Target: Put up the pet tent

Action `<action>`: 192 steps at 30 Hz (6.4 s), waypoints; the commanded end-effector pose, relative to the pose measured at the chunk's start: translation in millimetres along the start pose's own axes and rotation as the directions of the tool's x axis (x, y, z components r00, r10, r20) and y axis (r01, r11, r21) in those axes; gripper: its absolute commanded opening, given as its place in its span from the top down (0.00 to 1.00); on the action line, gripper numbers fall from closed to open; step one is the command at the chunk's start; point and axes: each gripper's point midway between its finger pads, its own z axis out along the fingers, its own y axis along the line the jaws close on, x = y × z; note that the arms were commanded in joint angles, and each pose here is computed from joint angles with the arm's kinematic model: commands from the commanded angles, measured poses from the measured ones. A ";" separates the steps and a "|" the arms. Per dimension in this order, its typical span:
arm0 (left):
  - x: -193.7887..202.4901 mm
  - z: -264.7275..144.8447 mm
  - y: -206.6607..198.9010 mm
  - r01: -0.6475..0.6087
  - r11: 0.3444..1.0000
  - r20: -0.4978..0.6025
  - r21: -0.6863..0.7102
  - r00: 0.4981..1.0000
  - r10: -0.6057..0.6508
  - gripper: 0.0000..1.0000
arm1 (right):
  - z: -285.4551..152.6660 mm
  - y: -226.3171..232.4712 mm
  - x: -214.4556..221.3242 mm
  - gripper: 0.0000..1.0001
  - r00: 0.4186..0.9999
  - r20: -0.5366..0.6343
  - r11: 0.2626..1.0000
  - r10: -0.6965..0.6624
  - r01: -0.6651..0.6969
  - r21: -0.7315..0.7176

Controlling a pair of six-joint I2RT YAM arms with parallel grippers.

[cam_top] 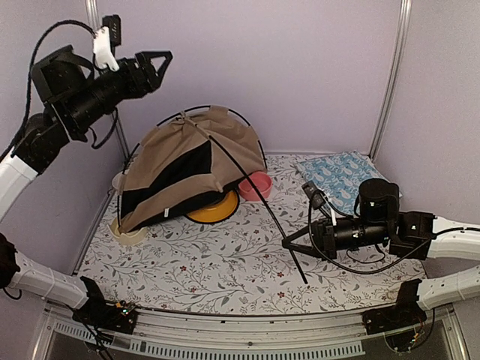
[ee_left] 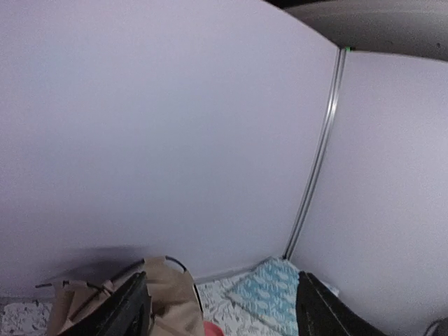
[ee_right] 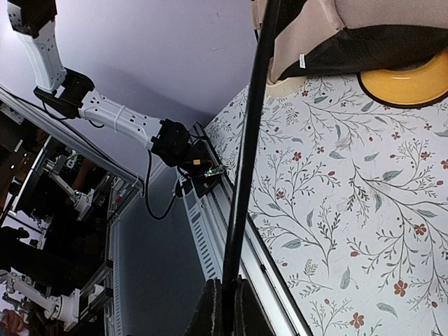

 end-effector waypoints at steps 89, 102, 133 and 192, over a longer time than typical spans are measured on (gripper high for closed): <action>341.0 -62.3 16.1 0.106 0.966 -0.135 -0.237 0.981 -0.141 0.86 | 88.3 78.9 14.9 1.00 0.984 -0.144 0.973 -0.102 0.069 -0.219; 381.7 -109.5 -89.4 0.008 0.993 -0.344 0.121 0.939 0.034 1.00 | 96.5 88.4 1.0 1.00 0.987 -0.137 0.964 -0.087 0.049 -0.261; 429.5 -261.7 -130.7 0.014 1.000 -0.529 -0.009 0.849 -0.017 1.00 | 144.7 38.1 -112.0 1.00 0.972 0.233 0.983 -0.017 0.058 -0.174; 371.6 -244.8 -127.4 0.138 0.989 -0.471 0.049 0.877 -0.099 1.00 | 162.9 25.5 -52.5 1.00 0.976 0.217 0.993 -0.030 0.054 -0.107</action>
